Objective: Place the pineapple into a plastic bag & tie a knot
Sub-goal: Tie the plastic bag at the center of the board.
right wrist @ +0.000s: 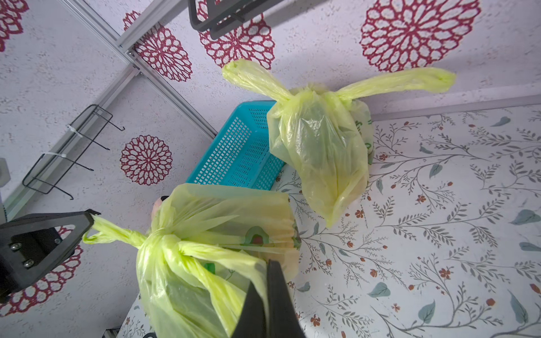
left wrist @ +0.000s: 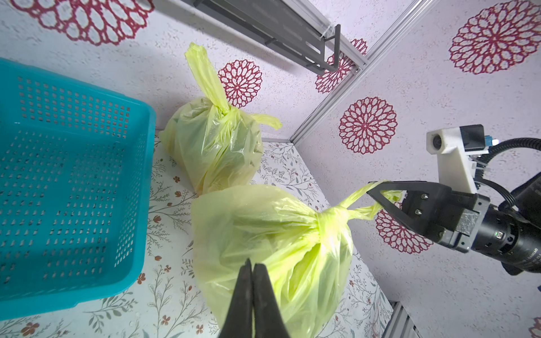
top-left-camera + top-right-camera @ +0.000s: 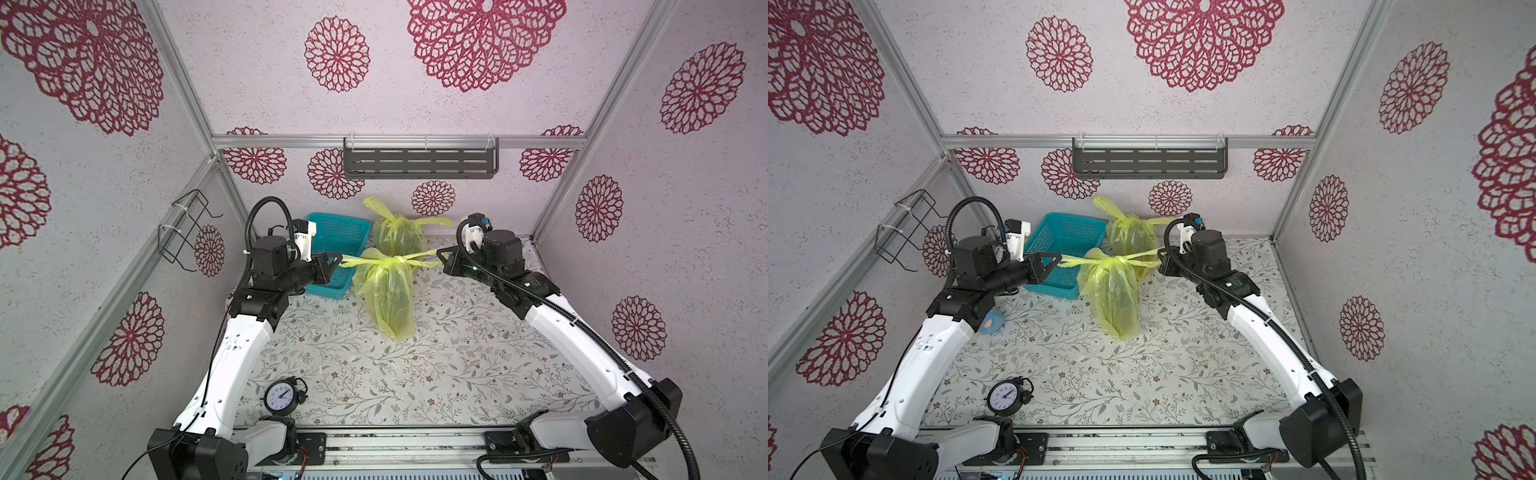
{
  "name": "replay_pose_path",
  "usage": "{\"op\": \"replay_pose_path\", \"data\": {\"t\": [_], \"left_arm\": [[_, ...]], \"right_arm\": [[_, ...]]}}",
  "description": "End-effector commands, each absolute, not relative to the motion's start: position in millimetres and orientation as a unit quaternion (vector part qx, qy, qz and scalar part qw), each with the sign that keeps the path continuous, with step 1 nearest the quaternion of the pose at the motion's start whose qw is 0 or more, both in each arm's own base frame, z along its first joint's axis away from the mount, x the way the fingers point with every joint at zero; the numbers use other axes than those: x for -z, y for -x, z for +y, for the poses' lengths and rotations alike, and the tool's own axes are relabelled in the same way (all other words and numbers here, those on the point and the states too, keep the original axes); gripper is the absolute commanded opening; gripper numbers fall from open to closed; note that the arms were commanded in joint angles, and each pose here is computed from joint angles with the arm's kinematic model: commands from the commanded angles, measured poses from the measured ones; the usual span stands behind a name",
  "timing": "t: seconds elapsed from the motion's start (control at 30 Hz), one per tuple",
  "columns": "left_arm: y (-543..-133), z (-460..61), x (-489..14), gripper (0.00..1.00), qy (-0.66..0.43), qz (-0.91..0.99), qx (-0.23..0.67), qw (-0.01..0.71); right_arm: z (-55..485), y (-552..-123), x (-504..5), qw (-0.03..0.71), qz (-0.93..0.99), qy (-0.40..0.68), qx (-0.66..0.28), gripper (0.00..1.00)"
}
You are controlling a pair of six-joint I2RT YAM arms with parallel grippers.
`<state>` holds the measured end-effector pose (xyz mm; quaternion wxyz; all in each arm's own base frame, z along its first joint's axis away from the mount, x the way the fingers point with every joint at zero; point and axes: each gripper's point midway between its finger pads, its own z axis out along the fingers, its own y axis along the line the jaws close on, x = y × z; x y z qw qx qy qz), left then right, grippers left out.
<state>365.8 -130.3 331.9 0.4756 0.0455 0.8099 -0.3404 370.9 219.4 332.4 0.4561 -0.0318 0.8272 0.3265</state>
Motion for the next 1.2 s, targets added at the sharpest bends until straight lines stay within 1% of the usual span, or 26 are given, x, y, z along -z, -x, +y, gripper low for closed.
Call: {"op": "replay_pose_path", "data": {"t": [0.0, 0.13, 0.3, 0.4, 0.5, 0.57, 0.6, 0.8, 0.9, 1.0, 1.17], "left_arm": [[-384.1, -86.7, -327.2, 0.00, 0.016, 0.808, 0.281, 0.517], [-382.1, -86.1, -285.1, 0.00, 0.041, 0.827, 0.286, 0.483], [-369.8, -70.3, -206.6, 0.00, 0.106, 0.866, 0.251, 0.418], [-357.0, -62.8, -166.2, 0.00, 0.129, 0.883, 0.229, 0.388], [-348.5, -56.1, -144.0, 0.00, 0.150, 0.886, 0.220, 0.379], [-348.2, -52.7, -145.6, 0.00, 0.155, 0.883, 0.219, 0.385], [-350.7, -53.0, -154.3, 0.00, 0.152, 0.878, 0.225, 0.394], [-367.7, -60.4, -247.8, 0.00, 0.101, 0.844, 0.246, 0.466], [-371.2, -66.4, -275.2, 0.00, 0.088, 0.829, 0.266, 0.485], [-376.3, -71.6, -275.0, 0.00, 0.086, 0.826, 0.283, 0.479], [-377.6, -68.1, -238.8, 0.00, 0.105, 0.838, 0.275, 0.459]], "right_arm": [[143.1, -397.6, -337.3, 0.517, 0.822, -0.066, -0.229, 0.00], [134.6, -397.2, -302.6, 0.491, 0.837, -0.083, -0.226, 0.00], [113.8, -391.1, -229.1, 0.429, 0.869, -0.130, -0.207, 0.00], [98.2, -382.7, -185.1, 0.399, 0.888, -0.156, -0.168, 0.00], [82.7, -377.1, -157.8, 0.383, 0.896, -0.178, -0.137, 0.00], [83.4, -379.2, -161.8, 0.388, 0.894, -0.176, -0.141, 0.00], [85.6, -381.8, -169.7, 0.393, 0.891, -0.172, -0.146, 0.00], [94.9, -393.2, -249.9, 0.457, 0.864, -0.136, -0.163, 0.00], [86.1, -392.3, -266.5, 0.475, 0.858, -0.133, -0.142, 0.00], [75.0, -392.7, -259.7, 0.473, 0.861, -0.142, -0.120, 0.00], [69.5, -388.7, -222.8, 0.443, 0.877, -0.150, -0.109, 0.00]]}}
